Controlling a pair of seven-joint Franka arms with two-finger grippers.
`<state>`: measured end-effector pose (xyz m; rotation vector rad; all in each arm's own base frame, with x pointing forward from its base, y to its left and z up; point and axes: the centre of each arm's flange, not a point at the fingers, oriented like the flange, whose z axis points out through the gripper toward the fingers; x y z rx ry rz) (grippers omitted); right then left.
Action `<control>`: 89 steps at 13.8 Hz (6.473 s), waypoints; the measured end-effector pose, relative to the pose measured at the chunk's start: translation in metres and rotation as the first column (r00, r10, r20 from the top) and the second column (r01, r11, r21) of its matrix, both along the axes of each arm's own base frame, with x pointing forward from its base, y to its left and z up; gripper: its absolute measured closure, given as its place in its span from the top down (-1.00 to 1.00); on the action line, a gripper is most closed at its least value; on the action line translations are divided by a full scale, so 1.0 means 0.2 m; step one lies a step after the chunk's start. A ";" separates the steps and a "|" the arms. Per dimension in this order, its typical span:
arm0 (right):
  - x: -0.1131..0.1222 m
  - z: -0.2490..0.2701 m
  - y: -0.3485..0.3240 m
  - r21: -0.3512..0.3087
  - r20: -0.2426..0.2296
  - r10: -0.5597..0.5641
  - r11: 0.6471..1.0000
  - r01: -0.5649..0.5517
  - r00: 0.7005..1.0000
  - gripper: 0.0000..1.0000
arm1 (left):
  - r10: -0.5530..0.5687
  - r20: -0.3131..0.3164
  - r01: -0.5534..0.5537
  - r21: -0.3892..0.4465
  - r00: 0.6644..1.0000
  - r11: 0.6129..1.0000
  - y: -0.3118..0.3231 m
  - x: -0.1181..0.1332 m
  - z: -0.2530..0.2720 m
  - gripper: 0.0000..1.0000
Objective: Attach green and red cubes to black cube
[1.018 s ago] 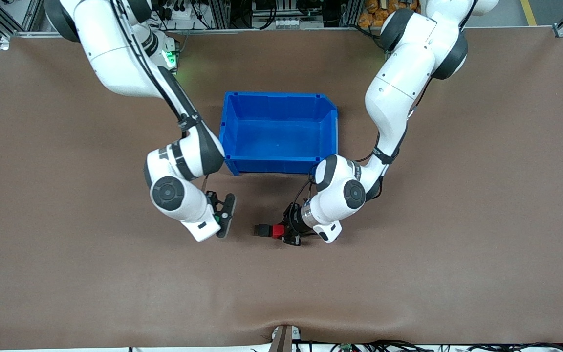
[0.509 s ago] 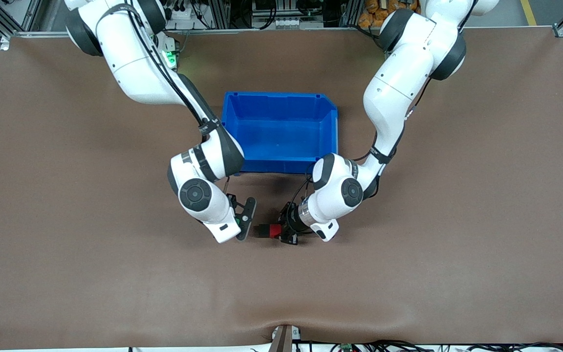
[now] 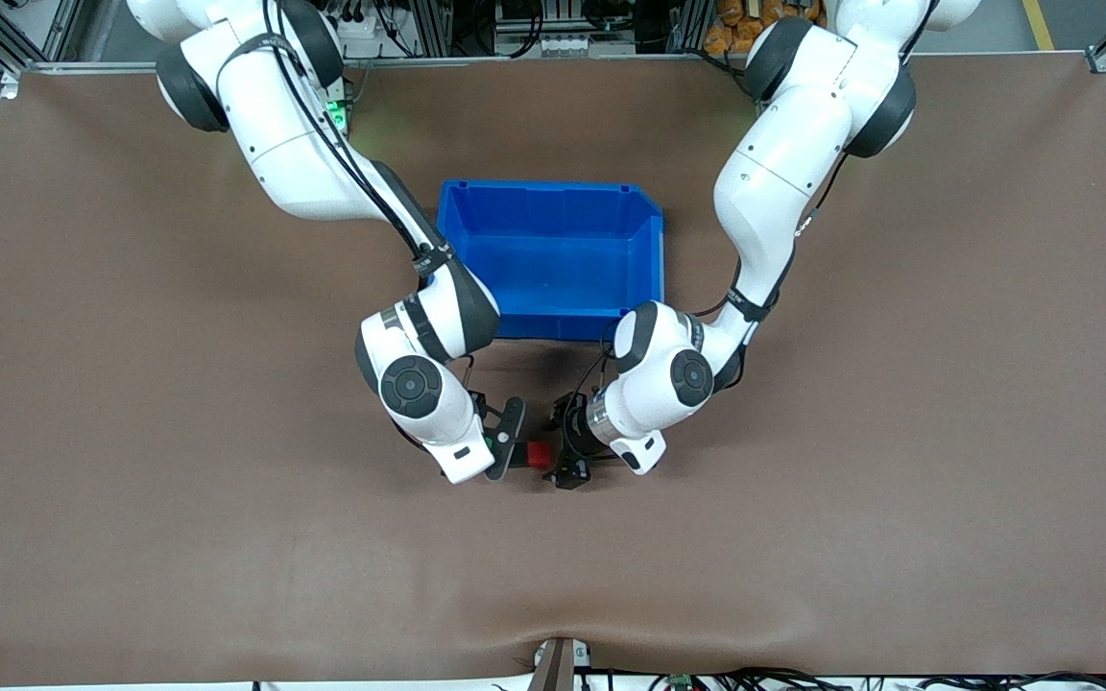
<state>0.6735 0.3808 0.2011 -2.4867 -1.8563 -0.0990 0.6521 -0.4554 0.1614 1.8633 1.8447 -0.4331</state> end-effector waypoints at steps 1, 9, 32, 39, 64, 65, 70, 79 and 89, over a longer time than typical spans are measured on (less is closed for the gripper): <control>0.00 -0.02 0.01 0.006 0.013 0.000 1.000 0.000 1.000 -0.20 | -0.011 -0.006 0.011 0.004 1.000 1.000 0.01 0.01 0.00 1.00; -0.02 -0.09 0.12 -0.008 0.044 0.045 0.999 -0.045 0.998 -0.06 | -0.176 0.061 0.164 0.163 0.982 0.973 0.40 0.26 0.19 1.00; -0.22 1.91 -1.79 -0.064 -0.049 -0.850 0.527 0.847 0.525 1.00 | -0.887 0.041 0.665 0.646 0.460 0.375 1.86 0.61 1.17 1.00; -0.63 2.02 -1.96 -0.115 -0.079 -0.981 0.184 0.976 0.176 1.00 | -0.995 -0.092 0.713 0.700 0.047 -0.031 2.19 0.54 1.54 1.00; -0.67 2.00 -2.01 -0.163 -0.088 -0.985 0.161 0.973 0.148 1.00 | -0.993 -0.113 0.797 0.601 0.019 -0.053 2.33 -0.47 2.50 1.00; -0.67 2.00 -2.01 -0.164 -0.088 -0.985 0.162 0.973 0.149 1.00 | -0.993 -0.114 0.797 0.601 0.008 -0.063 2.33 -0.47 2.50 1.00; -0.67 2.00 -2.00 -0.167 -0.088 -0.985 0.163 0.972 0.150 1.00 | -0.993 -0.115 0.796 0.601 -0.002 -0.071 2.34 -0.47 2.50 1.00; -0.67 2.00 -2.00 -0.174 -0.090 -0.985 0.164 0.971 0.151 1.00 | -0.993 -0.119 0.830 0.552 -0.025 -0.087 2.29 -0.58 2.56 1.00; -0.67 2.00 -2.00 -0.174 -0.090 -0.984 0.166 0.971 0.152 1.00 | -0.993 -0.111 0.837 0.540 -0.025 -0.082 2.31 -0.62 2.57 1.00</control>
